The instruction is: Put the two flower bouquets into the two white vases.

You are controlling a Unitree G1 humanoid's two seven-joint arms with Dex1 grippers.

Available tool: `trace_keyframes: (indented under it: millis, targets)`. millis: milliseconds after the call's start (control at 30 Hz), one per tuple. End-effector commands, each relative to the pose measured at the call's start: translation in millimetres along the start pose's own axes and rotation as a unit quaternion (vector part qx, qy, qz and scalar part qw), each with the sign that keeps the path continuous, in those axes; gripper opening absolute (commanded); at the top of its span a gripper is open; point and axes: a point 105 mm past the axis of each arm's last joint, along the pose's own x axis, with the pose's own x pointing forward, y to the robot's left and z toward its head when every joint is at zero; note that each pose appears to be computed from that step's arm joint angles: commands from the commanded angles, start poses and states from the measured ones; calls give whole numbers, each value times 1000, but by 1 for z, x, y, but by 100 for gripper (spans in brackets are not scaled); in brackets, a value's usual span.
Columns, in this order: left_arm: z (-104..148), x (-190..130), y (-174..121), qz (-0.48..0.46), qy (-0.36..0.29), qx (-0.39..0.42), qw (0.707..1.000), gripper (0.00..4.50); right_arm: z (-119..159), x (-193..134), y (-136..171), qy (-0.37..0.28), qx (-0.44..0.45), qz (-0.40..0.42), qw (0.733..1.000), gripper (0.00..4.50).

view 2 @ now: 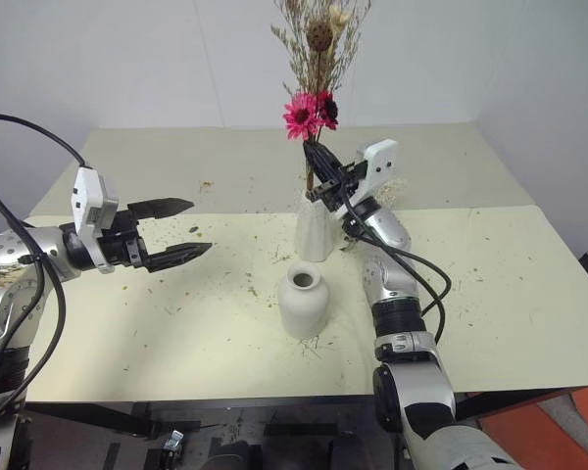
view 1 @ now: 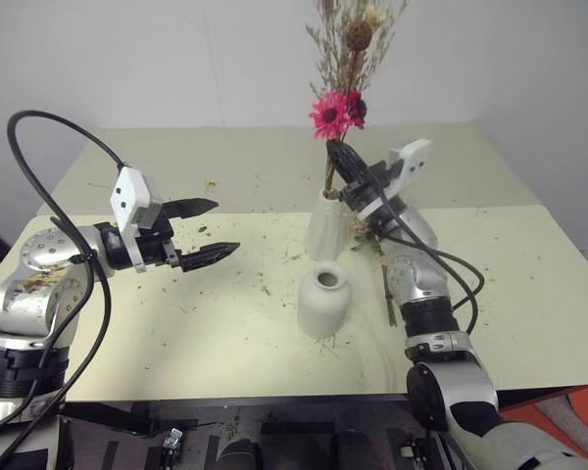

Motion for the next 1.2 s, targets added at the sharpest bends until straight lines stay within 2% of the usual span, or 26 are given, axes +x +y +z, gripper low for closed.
trace_keyframes:
  millis: [33,100,367,433,533,733,967,1067,1200]
  targets:
    - [13,-4,0,4,-19,20,1000,450,8,2,5,-19,-6,10,1000,59]
    - [13,-4,0,3,-20,20,1000,450,7,1,6,-18,-1,14,1000,113]
    - [12,-3,-1,-1,-20,18,1000,450,8,-5,8,-14,-19,23,999,393]
    - [12,-2,-1,-3,-20,17,1000,450,3,-7,6,9,-37,14,999,449]
    - [11,0,-1,-6,-20,15,1000,450,-7,-11,-5,45,-61,-23,997,449]
    - [10,5,-1,-11,-25,14,1000,450,8,-15,-20,26,-56,-55,997,449]
    - [10,6,-2,-15,-27,15,999,450,17,-17,-21,29,-76,-52,995,449]
    - [9,4,-2,-13,-24,14,1000,450,15,-27,-21,55,-92,-42,993,449]
    - [7,1,-3,-11,-19,12,1000,450,8,-48,-10,124,-115,16,985,449]
